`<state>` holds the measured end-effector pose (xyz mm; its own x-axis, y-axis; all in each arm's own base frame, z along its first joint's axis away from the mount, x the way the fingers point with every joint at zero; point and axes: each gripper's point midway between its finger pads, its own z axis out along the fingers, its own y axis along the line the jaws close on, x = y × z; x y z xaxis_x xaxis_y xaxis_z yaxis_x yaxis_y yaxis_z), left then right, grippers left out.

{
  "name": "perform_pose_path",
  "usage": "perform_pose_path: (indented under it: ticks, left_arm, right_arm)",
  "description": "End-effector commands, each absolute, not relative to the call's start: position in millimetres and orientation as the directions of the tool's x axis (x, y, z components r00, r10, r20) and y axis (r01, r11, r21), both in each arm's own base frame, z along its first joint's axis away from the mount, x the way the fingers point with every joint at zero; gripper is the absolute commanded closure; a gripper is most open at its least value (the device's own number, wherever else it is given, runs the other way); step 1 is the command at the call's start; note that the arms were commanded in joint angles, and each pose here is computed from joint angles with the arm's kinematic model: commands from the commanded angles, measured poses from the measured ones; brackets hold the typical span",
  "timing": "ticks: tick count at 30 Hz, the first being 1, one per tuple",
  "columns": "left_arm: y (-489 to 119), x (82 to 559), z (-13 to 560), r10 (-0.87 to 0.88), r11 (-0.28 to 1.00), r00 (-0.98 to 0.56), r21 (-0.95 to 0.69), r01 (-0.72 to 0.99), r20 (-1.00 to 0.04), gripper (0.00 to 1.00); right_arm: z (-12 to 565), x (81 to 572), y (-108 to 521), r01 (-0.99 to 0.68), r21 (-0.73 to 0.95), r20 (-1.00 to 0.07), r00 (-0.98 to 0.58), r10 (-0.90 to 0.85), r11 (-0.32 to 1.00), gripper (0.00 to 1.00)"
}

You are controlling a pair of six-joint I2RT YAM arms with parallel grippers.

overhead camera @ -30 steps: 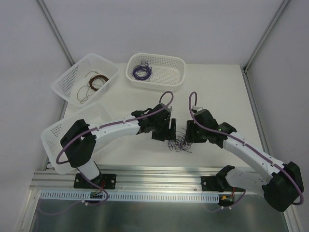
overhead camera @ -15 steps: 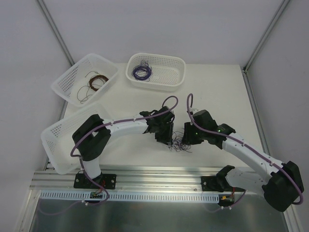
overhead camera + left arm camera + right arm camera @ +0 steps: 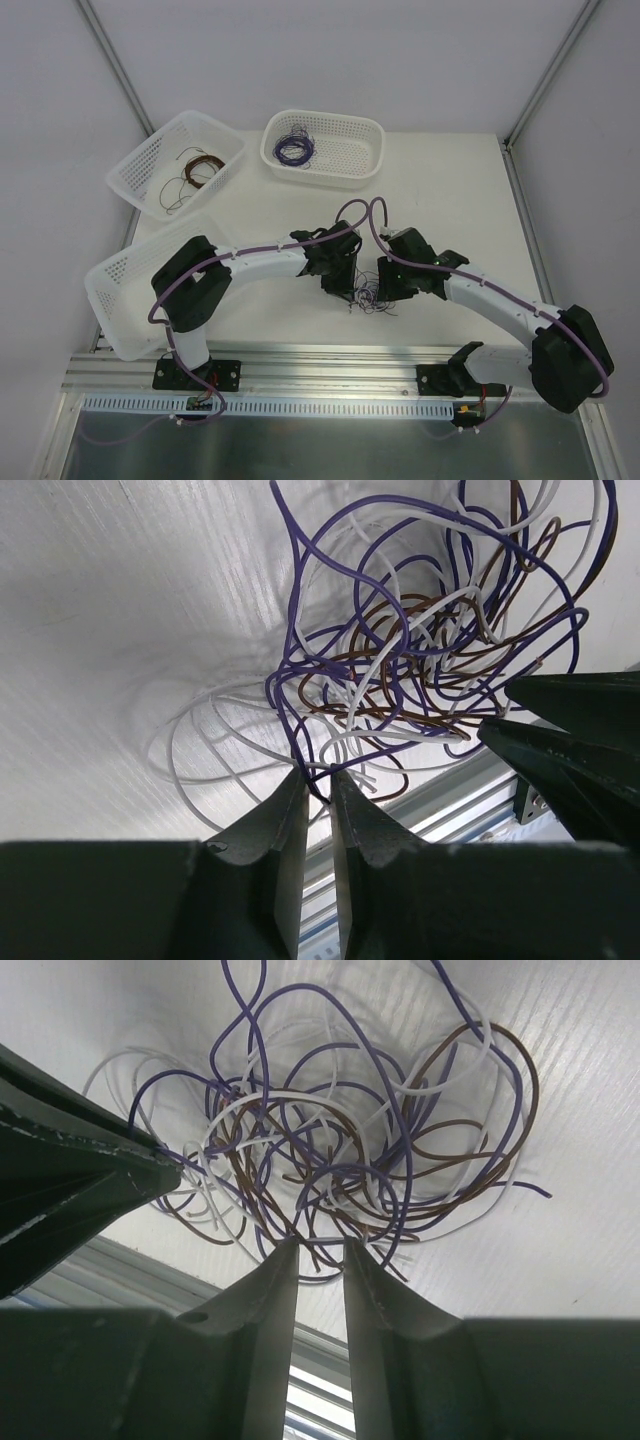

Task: Untangle the cables

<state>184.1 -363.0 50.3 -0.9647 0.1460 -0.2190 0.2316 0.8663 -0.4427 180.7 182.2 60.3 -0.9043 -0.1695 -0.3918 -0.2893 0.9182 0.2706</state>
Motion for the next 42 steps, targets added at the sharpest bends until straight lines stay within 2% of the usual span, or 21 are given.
perform_pose_path:
  ticks: [1,8,11,12,18,20,27,34,42]
  left_arm:
    - [-361.3,189.6,49.8,0.132,0.869,-0.967,-0.443,0.219,-0.22,0.86]
    - [-355.4,192.3,47.2,0.115,0.876,-0.97,-0.438,0.2,-0.212,0.87]
    - [-353.3,194.6,45.5,0.109,0.879,-0.972,-0.435,0.192,-0.209,0.88]
    - [-352.9,196.3,45.6,0.1,0.881,-0.973,-0.435,0.185,-0.21,0.89]
    - [-343.1,202.4,37.0,0.074,0.896,-0.978,-0.417,0.151,-0.197,0.92]
    - [-340.7,203.2,34.7,0.066,0.899,-0.98,-0.416,0.14,-0.187,0.94]
    - [-330.5,208.3,29.6,0.047,0.908,-0.982,-0.402,0.117,-0.181,0.96]
    - [-311.9,214.7,25.3,0.009,0.921,-0.983,-0.381,0.079,-0.183,1.0]
    - [-294.1,225.8,23.4,-0.039,0.929,-0.982,-0.369,0.032,-0.184,1.0]
  right_arm:
    - [59.0,187.8,182.8,-0.306,0.25,-0.425,-0.887,-0.18,0.919,0.73]
    - [55.5,187.3,186.7,-0.319,0.269,-0.426,-0.886,-0.185,0.909,0.81]
    - [60.1,186.3,188.8,-0.332,0.279,-0.431,-0.882,-0.192,0.901,0.92]
    - [66.6,186.2,188.1,-0.337,0.282,-0.445,-0.875,-0.188,0.898,0.99]
    - [124.2,189.4,188.2,-0.382,0.298,-0.546,-0.82,-0.172,0.874,0.99]
    - [160.2,194.4,189.4,-0.412,0.304,-0.62,-0.77,-0.149,0.859,0.99]
    - [251.5,193.2,176.9,-0.462,0.321,-0.774,-0.631,-0.052,0.826,0.99]
    - [327.7,190.1,154.2,-0.471,0.349,-0.873,-0.478,0.098,0.81,0.99]
    - [408.0,172.9,137.6,-0.523,0.326,-0.936,-0.293,0.193,0.788,0.99]
